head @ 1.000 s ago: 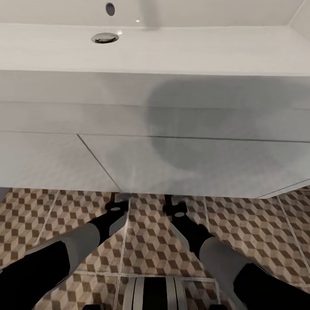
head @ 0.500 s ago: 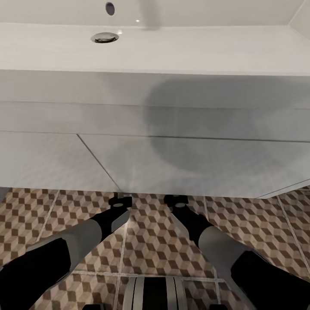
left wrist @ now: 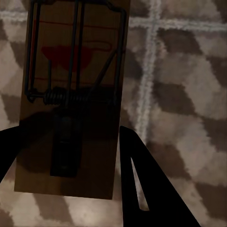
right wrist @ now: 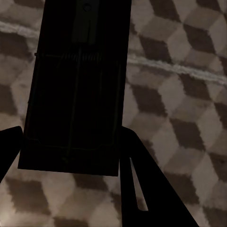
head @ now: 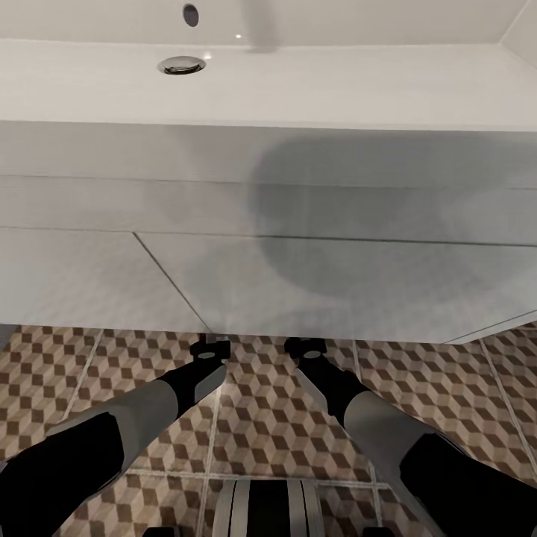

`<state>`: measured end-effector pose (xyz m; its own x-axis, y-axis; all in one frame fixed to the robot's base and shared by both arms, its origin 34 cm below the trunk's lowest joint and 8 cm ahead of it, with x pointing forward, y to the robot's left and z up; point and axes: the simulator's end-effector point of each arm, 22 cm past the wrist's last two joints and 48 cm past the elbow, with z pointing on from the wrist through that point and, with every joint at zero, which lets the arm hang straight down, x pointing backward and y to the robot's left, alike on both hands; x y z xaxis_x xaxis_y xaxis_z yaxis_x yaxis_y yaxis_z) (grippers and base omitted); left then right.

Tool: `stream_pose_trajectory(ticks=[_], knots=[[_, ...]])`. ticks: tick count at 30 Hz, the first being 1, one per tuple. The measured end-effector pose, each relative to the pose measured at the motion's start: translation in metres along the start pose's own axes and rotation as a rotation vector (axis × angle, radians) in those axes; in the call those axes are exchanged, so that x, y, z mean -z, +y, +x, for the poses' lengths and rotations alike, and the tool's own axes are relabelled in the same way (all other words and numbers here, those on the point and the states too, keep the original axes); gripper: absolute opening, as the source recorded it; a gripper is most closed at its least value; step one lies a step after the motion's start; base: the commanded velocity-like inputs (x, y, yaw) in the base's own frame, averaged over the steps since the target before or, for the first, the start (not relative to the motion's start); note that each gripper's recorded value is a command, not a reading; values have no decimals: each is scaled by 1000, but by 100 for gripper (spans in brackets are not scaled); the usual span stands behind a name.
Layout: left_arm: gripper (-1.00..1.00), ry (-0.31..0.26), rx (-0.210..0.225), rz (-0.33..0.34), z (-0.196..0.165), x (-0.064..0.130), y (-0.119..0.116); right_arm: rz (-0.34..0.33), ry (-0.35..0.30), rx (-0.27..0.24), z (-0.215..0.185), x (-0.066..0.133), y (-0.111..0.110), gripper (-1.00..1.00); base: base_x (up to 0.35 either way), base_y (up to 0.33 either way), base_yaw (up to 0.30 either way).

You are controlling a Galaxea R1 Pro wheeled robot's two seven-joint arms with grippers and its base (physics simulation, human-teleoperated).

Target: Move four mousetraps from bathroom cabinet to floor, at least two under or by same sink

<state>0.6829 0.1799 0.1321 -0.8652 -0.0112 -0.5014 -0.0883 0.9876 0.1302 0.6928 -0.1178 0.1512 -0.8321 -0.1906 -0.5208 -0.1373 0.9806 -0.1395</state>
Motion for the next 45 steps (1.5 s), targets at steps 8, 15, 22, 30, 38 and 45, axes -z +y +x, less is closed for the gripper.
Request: stream_pose_trajectory(ticks=[8, 15, 22, 30, 38, 45], knots=[[-100, -7, 3, 19, -4, 2, -8, -2, 7, -4, 7, 1, 2, -100, 165, 0, 0], [-100, -13, 6, 25, -6, 3, -10, -2, 14, -1, 12, 1, 2, -100, 22, 0, 0], [-100, -13, 6, 25, -6, 3, -10, -2, 15, -1, 12, 1, 2, -100, 1, 0, 0], [-100, -12, 6, 24, -6, 3, -9, -2, 23, 0, 14, 1, 2, -100, 0, 0, 0], [-100, 2, 6, 15, -2, 1, -5, 8, 78, 24, 27, 0, -2, -100, 0, 0, 0], [-100, 55, -14, 16, 10, 2, -6, 82, 168, 67, 52, -10, -40, -100, 0, 0, 0]])
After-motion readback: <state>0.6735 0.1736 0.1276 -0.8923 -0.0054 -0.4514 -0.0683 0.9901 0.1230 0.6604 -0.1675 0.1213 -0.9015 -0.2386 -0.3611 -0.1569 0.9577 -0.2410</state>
